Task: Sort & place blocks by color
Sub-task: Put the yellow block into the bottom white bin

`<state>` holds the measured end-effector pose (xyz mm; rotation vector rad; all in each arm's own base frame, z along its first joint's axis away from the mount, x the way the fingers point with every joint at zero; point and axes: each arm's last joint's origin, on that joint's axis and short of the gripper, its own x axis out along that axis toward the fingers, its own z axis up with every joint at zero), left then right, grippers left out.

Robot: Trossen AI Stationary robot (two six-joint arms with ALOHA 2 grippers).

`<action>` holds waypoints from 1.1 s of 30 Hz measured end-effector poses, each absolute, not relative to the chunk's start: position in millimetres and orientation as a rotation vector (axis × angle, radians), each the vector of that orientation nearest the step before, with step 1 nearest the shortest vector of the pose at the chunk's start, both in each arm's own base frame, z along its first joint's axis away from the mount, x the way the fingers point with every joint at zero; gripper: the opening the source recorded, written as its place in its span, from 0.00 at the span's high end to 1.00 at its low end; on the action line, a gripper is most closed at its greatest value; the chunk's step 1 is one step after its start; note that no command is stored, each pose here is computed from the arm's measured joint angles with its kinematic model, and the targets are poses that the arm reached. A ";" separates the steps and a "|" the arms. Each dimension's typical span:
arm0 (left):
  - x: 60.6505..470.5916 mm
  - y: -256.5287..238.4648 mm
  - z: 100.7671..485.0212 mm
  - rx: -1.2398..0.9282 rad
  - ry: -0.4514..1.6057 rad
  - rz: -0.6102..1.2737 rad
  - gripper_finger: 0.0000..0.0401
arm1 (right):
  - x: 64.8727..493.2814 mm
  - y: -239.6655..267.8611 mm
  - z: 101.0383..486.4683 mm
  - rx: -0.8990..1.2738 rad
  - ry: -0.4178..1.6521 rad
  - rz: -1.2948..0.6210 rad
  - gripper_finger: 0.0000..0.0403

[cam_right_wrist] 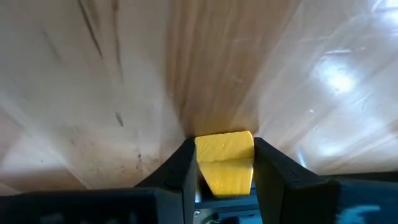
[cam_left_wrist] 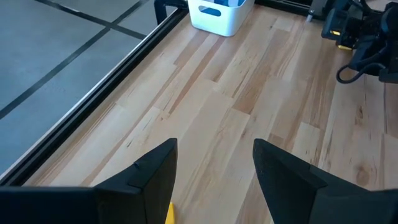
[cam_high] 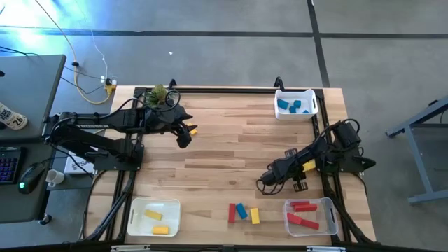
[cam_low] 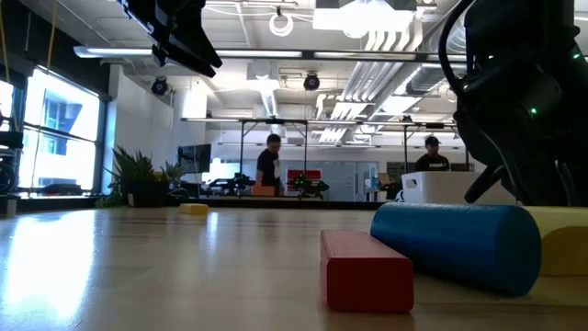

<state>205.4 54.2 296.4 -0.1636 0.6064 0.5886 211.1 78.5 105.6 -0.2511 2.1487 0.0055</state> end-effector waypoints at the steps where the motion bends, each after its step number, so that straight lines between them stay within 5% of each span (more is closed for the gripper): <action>1: 205.5 54.2 296.3 -0.164 0.607 0.588 0.51 | 211.8 78.8 106.1 -0.241 2.147 -0.008 0.77; 18: 205.5 54.2 296.3 -0.157 0.609 0.586 0.51 | 263.4 96.3 140.2 -0.123 1.889 -0.104 0.77; 33: 205.4 54.2 296.4 -0.157 0.608 0.586 0.51 | 336.7 76.7 211.2 -0.040 1.419 -0.366 0.77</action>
